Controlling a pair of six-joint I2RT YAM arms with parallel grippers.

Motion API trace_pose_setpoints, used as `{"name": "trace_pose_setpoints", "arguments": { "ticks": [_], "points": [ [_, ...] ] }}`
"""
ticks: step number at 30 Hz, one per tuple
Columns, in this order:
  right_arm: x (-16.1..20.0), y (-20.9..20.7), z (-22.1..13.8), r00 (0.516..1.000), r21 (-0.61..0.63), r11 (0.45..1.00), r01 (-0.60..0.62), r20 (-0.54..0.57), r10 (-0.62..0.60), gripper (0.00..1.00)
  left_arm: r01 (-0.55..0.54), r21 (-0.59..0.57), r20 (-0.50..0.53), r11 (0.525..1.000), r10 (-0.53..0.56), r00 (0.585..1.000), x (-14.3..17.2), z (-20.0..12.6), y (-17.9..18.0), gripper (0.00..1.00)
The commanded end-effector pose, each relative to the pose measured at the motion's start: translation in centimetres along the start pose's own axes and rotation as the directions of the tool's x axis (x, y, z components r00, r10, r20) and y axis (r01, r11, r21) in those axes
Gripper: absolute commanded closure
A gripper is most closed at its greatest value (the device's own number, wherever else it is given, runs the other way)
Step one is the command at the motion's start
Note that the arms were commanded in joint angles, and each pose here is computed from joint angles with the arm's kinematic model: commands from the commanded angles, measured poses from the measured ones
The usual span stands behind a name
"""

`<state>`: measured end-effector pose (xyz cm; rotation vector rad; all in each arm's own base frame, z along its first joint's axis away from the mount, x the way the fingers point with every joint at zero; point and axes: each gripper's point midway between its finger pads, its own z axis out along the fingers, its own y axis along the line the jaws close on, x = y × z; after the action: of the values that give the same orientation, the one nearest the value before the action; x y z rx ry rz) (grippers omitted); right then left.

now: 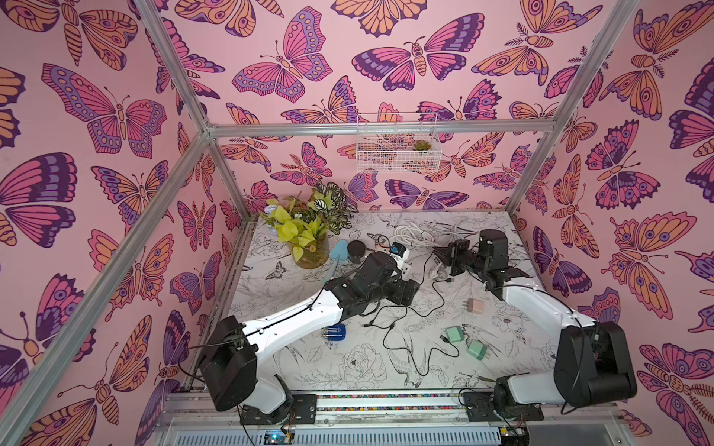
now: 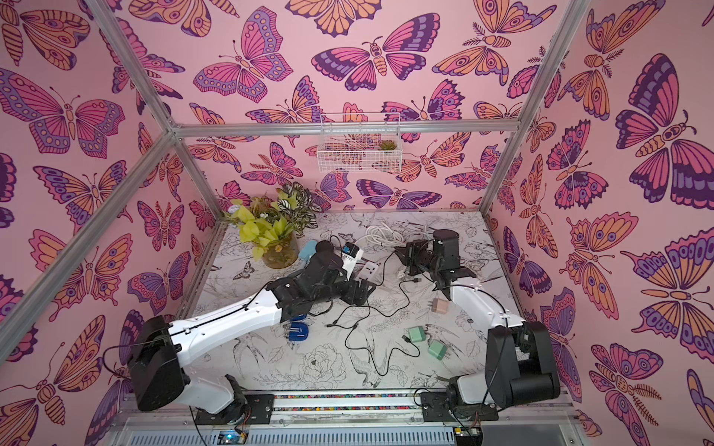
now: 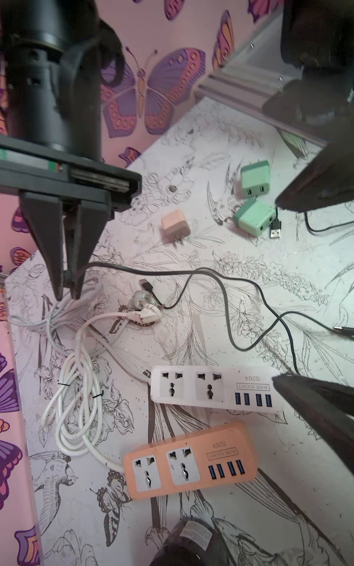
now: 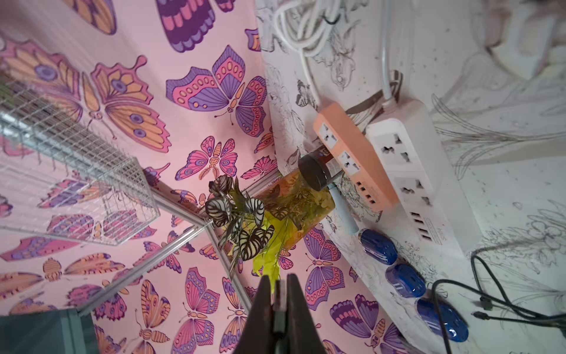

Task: Charge the electric shaver
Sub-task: Pick up the charging cable from the center of the board.

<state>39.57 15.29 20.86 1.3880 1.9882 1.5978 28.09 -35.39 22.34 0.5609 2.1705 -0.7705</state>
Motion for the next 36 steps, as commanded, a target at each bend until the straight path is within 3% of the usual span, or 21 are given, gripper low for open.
{"name": "trace_pose_setpoints", "arguments": {
  "ticks": [1,4,9,13,19,23,29,32,36],
  "points": [
    [0.2,1.5,-1.1,0.989,-0.041,0.989,0.142,0.036,-0.14,1.0,0.216,0.068,0.05,0.974,-0.22,0.974,-3.3,-1.9,-0.7,0.15],
    [0.3,2.3,-1.5,0.987,-0.106,0.982,0.16,0.053,-0.155,1.0,0.447,0.15,0.016,0.882,-0.454,0.891,-5.3,-1.8,-0.7,0.17],
    [0.5,3.5,-1.8,0.985,-0.192,0.967,0.167,0.066,-0.157,1.0,0.739,0.296,-0.093,0.605,-0.752,0.653,-8.1,-0.6,-1.5,0.21],
    [0.7,4.0,-2.0,0.985,-0.23,0.958,0.169,0.072,-0.156,1.0,0.837,0.376,-0.173,0.398,-0.857,0.485,-10.3,0.7,-2.5,0.23],
    [0.8,4.2,-2.1,0.99,-0.28,0.95,0.141,0.071,-0.126,1.0,0.918,0.359,-0.293,0.166,-0.914,0.28,-10.8,2.5,-4.1,0.3],
    [0.8,4.2,-2.4,0.987,-0.277,0.948,0.157,0.085,-0.139,1.0,0.928,0.361,-0.325,0.088,-0.921,0.214,-11.5,2.6,-5.2,0.33],
    [0.4,4.1,-2.5,0.986,-0.292,0.944,0.155,0.102,-0.13,1.0,0.965,0.263,-0.339,-0.012,-0.937,0.08,-9.4,2.9,-5.3,0.39],
    [0.6,4.3,-2.4,0.988,-0.299,0.943,0.148,0.089,-0.127,1.0,0.971,0.235,-0.339,-0.044,-0.94,0.04,-8.7,3.7,-5.2,0.39],
    [1.2,4.2,-2.4,0.99,-0.305,0.942,0.14,0.07,-0.124,1.0,0.968,0.244,-0.317,-0.056,-0.948,0.026,-8.9,5.1,-4.7,0.42]
  ]
}}
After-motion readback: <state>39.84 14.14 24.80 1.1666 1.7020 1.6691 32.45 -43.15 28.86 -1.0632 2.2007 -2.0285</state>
